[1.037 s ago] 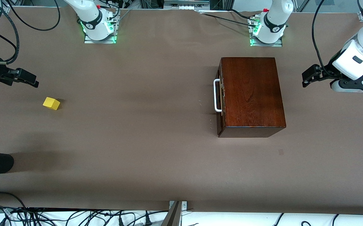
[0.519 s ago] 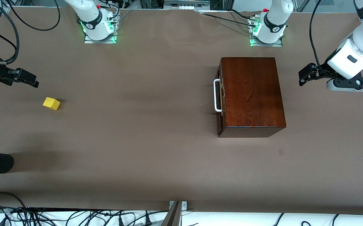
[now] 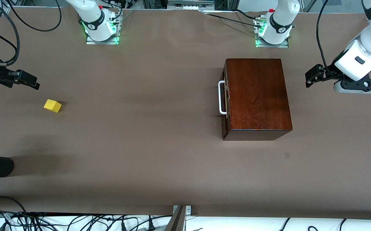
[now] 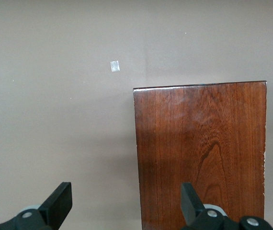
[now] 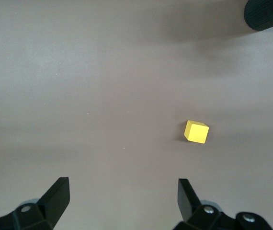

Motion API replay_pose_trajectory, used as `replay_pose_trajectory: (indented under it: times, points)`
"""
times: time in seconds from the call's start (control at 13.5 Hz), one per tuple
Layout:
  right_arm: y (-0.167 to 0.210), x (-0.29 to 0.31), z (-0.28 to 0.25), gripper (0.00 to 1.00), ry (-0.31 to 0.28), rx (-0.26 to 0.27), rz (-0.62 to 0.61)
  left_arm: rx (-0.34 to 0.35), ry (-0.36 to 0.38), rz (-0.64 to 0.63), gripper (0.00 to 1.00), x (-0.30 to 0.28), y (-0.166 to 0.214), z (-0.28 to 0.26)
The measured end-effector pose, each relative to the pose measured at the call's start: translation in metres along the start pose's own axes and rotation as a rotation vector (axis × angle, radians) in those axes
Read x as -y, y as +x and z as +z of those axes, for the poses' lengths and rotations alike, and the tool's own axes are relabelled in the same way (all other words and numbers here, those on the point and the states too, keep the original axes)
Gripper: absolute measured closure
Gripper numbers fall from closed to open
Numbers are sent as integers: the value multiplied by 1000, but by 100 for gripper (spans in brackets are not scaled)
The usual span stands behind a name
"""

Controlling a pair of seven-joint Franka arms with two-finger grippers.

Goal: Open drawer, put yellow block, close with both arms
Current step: 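Move the left gripper to the white drawer handle and grasp it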

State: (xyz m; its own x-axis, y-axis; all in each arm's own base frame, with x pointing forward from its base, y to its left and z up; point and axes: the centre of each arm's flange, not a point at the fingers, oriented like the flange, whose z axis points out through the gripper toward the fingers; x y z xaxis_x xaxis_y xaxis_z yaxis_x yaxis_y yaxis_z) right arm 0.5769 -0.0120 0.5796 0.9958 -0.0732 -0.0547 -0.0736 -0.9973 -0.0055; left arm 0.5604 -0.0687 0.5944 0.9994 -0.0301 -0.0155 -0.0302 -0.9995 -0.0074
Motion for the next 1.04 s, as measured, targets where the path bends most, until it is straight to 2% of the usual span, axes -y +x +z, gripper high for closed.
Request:
replay_pose_trajectory:
  times: [0.22, 0.44, 0.74, 1.04]
  points:
    - [0, 0, 0, 0, 0, 0, 0, 1, 0, 7, 0, -4, 0, 0]
    - [0, 0, 0, 0, 0, 0, 0, 14, 1, 49, 0, -35, -4, 3]
    - [0, 0, 0, 0, 0, 0, 0, 73, 8, 37, 0, -108, -13, 26]
    - [0, 0, 0, 0, 0, 0, 0, 149, 8, 101, 0, -163, -15, 66]
